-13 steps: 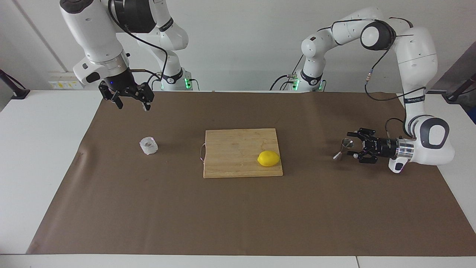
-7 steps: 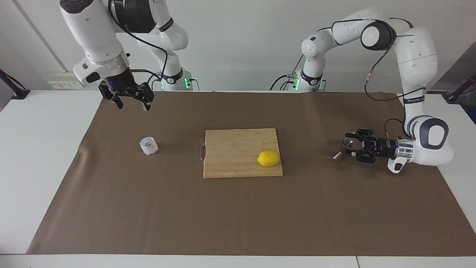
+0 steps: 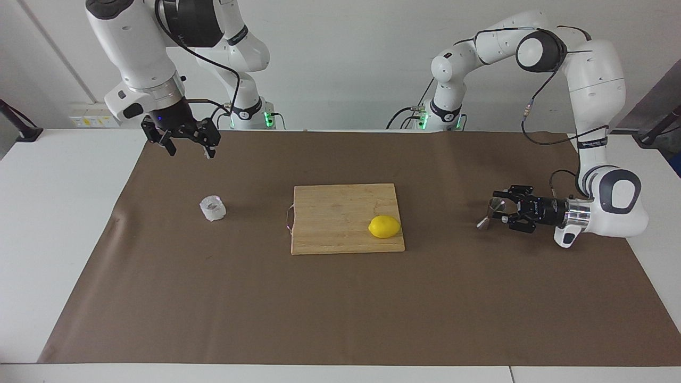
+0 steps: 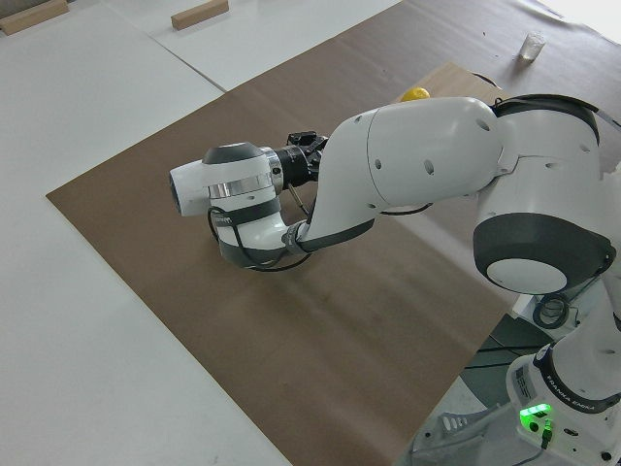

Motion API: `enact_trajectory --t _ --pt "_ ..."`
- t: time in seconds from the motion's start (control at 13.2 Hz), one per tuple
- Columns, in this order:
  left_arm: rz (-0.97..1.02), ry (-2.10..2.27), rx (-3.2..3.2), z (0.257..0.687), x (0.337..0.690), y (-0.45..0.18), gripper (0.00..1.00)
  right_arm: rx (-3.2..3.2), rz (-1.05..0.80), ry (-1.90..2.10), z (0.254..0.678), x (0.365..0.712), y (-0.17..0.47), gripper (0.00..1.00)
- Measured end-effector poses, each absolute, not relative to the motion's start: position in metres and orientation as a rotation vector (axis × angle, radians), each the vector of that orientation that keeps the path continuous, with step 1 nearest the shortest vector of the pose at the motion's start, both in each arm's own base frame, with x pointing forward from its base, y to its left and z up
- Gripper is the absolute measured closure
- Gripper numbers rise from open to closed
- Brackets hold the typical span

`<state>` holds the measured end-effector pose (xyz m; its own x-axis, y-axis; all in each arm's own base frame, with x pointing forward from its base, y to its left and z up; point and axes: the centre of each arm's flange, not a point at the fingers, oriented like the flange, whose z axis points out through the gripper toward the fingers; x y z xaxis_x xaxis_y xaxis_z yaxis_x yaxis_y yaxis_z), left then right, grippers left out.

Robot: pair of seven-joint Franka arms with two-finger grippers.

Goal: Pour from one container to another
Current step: 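Close the left gripper around the small metal cup, then lift the metal cup with the left gripper and carry it over the board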

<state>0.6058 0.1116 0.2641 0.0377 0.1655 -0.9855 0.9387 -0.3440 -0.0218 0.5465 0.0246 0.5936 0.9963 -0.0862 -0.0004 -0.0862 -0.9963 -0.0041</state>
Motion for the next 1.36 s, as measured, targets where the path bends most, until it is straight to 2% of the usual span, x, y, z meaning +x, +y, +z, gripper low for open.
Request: enact_trajectory --t 0.08,0.23,0.38,0.98,1.36 --pt "-1.374 1.142 1.603 0.264 0.606 0.112 0.31 -3.135 0.0 0.135 0.594 0.546 0.025 0.0" --pt "-1.373 1.142 1.603 0.264 0.606 0.112 0.45 -3.135 0.0 0.135 0.594 0.546 0.025 0.0" --pt "-1.374 1.138 1.604 0.264 0.606 0.11 0.48 -3.135 0.0 0.135 0.594 0.546 0.025 0.0" --pt "-1.385 1.063 1.608 0.279 0.61 0.091 0.49 -3.135 0.0 0.135 0.594 0.546 0.025 0.0" --pt "-1.398 0.968 1.628 0.346 0.607 0.028 0.49 -3.135 0.0 0.135 0.594 0.546 0.025 0.0"
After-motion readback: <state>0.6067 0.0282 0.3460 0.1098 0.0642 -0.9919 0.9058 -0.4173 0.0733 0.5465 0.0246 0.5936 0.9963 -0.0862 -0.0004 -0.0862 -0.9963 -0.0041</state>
